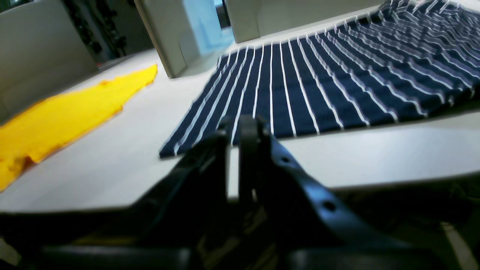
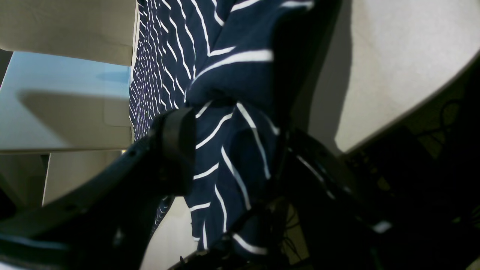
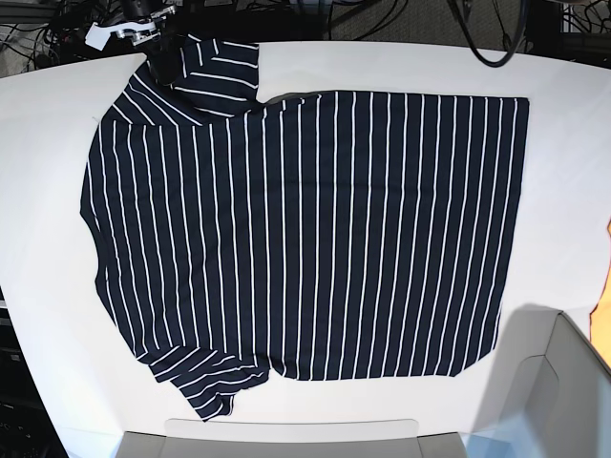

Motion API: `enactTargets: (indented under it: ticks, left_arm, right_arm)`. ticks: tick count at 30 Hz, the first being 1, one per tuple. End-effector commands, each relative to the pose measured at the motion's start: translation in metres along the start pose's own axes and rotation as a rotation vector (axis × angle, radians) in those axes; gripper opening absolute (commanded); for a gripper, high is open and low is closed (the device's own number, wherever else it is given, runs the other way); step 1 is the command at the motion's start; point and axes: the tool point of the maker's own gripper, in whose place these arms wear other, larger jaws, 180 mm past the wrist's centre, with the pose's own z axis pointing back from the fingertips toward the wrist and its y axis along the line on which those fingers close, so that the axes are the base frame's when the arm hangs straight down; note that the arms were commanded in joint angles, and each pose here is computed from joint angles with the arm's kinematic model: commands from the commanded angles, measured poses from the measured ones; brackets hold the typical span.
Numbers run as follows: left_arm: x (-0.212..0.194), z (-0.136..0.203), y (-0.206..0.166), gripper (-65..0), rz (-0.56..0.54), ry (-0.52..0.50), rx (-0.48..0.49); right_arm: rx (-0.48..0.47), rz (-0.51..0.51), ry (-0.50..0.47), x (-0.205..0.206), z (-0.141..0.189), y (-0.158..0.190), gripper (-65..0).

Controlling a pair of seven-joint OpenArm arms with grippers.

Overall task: Fold the T-shirt properly
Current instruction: 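Lower the right gripper to the shirt corner by the collar and grasp, then lower the left gripper to the opposite corner of that edge and grasp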

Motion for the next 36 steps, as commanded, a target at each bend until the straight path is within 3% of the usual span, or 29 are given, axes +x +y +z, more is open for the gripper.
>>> enactTargets:
  ticks: [1,9,11,16,18,24,27,36]
  left_arm:
    - [0.011,0.005,0.003,-56.9,-0.005,-0.028,0.001]
    - [0.040,-0.021,0.006,-54.7,-0.003,-0.127,0.009]
    - [0.043,-0.031,0.009,-52.2,0.003,-0.110,0.023]
    - [0.043,-0.061,0.041,-47.0,0.117,-0.024,0.169]
    - [0.043,-0.080,0.050,-46.5,0.212,0.019,0.156]
    - [0.021,-0.114,0.047,-46.5,0.646,0.255,0.071]
    - [0.005,-0.133,0.056,-46.6,0.777,0.346,0.075]
    - [-0.036,-0.158,0.089,-46.6,0.964,0.540,0.122]
  right_arm:
    - [-0.027,0.010,0.020,-0.003,0.004,-0.006,-35.8]
    - [-0.027,0.014,0.024,-0.003,0.004,-0.006,-35.8]
    - [-0.026,0.027,0.029,0.000,0.004,-0.006,-35.8]
    - [-0.026,0.036,0.035,0.002,0.004,-0.007,-35.8]
    - [-0.026,0.036,0.035,0.002,0.004,-0.007,-35.8]
    - [-0.026,0.036,0.035,0.002,0.004,-0.007,-35.8]
    - [-0.026,0.036,0.035,0.002,0.004,-0.007,-35.8]
    - [-0.061,0.039,0.040,0.001,0.008,-0.020,-35.8]
